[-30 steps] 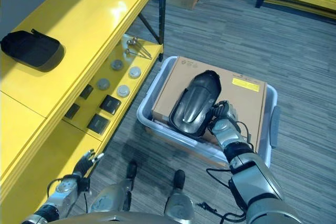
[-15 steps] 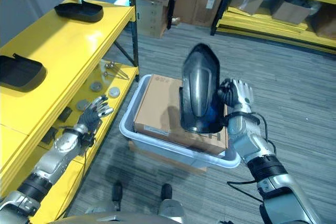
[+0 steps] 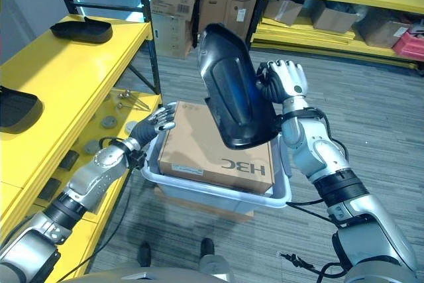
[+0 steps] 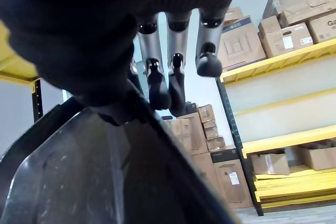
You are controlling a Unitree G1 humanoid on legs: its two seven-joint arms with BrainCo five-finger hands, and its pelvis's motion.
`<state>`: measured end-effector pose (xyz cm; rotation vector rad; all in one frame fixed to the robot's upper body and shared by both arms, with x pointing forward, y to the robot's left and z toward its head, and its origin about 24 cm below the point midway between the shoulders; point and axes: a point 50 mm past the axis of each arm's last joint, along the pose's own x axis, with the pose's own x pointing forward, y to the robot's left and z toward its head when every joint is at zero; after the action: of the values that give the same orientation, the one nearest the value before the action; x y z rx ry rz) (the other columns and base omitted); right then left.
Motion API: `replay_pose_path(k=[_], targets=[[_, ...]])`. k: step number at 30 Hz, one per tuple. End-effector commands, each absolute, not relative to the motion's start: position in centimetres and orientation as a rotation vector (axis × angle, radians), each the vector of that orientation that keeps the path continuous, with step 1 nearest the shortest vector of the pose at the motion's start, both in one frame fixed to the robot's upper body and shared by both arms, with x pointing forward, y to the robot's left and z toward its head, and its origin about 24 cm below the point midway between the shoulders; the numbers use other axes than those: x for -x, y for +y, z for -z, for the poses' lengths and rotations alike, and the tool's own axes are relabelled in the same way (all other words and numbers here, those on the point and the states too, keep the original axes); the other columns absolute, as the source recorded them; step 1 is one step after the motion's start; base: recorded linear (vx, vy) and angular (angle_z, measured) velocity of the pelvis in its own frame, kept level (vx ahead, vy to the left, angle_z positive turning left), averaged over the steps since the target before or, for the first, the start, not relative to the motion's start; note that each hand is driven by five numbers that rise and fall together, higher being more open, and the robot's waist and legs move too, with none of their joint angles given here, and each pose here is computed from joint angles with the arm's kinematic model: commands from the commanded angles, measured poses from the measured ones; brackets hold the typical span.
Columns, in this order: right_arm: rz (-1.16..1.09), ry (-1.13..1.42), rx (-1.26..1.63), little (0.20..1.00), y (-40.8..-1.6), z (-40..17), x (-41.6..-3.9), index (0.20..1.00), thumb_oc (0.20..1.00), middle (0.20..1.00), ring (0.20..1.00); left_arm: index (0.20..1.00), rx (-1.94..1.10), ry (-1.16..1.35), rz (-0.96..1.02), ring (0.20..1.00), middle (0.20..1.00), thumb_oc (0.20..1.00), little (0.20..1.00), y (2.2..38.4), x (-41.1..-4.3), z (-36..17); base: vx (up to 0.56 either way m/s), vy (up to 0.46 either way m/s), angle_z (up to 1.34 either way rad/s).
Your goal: Move parts from the plastic box to the shelf.
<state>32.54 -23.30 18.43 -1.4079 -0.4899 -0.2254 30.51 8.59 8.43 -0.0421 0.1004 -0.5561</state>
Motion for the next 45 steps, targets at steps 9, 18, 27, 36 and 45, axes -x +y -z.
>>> replay_pose_path(k=[9,18,27,36,45], targets=[[0.071,-0.883,1.216,0.200,-15.1,-22.7,-32.7,0.200,0.200,0.200,0.200,1.000,0.080,0.123,0.555,1.000,1.000,1.000,1.000,6.2,-31.6,-9.6,0.00,0.000,0.00],[-0.092,-0.888,1.020,0.200,-12.4,-22.2,-31.8,0.200,0.200,0.200,0.200,1.000,0.215,0.181,0.531,1.000,1.000,1.000,1.000,5.8,-31.5,-8.8,0.00,0.000,0.00],[-0.257,-0.726,0.715,0.200,-9.6,-18.7,-30.6,0.200,0.200,0.200,0.200,0.200,0.445,0.007,0.441,0.200,0.200,0.200,0.200,5.8,-31.7,-10.7,0.00,0.000,0.00],[-0.283,-0.561,0.484,0.200,-8.2,-15.3,-29.4,0.200,0.200,0.200,0.200,0.200,0.469,-0.185,0.342,0.200,0.200,0.200,0.200,6.8,-31.3,-12.6,0.00,0.001,0.00],[-0.238,-0.479,0.276,1.000,-9.0,-13.2,-28.0,1.000,1.000,1.000,1.000,0.200,0.300,-0.292,0.205,0.200,0.200,0.200,0.200,9.2,-31.0,-12.4,-0.01,0.038,0.00]])
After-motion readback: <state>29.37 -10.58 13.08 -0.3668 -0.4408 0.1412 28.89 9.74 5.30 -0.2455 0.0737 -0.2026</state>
